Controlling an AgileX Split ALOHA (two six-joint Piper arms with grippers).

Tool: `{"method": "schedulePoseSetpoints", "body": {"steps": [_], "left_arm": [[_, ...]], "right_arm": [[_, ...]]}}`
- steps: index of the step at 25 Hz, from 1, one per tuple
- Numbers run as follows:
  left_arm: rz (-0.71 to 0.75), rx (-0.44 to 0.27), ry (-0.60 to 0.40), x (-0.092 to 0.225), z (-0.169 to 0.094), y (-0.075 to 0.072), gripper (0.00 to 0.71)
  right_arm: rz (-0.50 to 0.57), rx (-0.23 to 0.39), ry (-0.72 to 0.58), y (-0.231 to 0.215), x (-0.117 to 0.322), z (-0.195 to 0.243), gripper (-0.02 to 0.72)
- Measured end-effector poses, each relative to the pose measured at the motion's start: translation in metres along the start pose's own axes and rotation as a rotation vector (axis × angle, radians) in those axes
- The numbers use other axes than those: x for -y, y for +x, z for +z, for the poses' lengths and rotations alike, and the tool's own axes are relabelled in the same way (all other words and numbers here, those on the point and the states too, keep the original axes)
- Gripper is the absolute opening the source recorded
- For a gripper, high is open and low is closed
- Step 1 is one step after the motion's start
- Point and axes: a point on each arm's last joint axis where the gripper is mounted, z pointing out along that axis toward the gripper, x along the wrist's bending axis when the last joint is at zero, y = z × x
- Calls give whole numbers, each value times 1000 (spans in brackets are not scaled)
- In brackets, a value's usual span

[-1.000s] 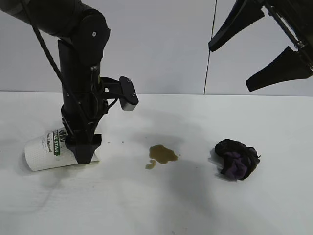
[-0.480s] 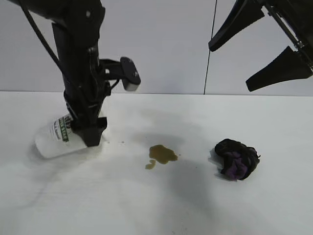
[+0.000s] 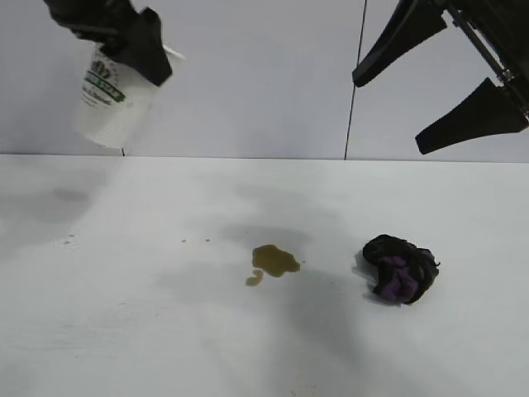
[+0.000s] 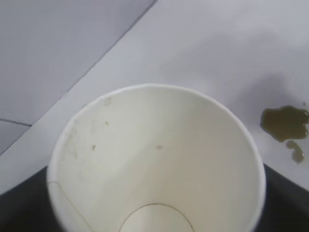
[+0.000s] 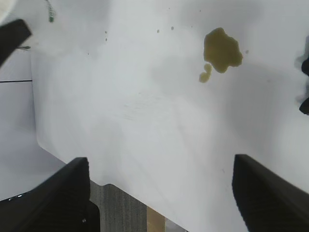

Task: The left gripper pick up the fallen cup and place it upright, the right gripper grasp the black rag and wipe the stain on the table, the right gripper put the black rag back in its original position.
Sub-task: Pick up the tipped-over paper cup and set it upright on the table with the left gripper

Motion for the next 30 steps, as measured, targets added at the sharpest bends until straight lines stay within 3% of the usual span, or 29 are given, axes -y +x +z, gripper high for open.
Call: {"method": "schedulePoseSetpoints", "body": {"steps": [4,5,8,13,20,30], "left_arm": [[-84,-13,-67,35,4,-1,600],[-41,-8,-72,42,5,-3,600],[29,63,-116,52,5,-10,589],[23,215,-184,61,11,-11,580],[28,358,-154,93,45,-14,580],[113,404,-115,121,71,-16,580]], "right_arm": [[0,1,-4,0,0,0,558],[0,1,-5,0,0,0,558],[0,2,-7,0,-1,0,558],[-2,9,-23,-1,-2,0,558],[-10,21,-20,-2,-2,0,558],[-19,34,-20,-3,-2,0,558]]}}
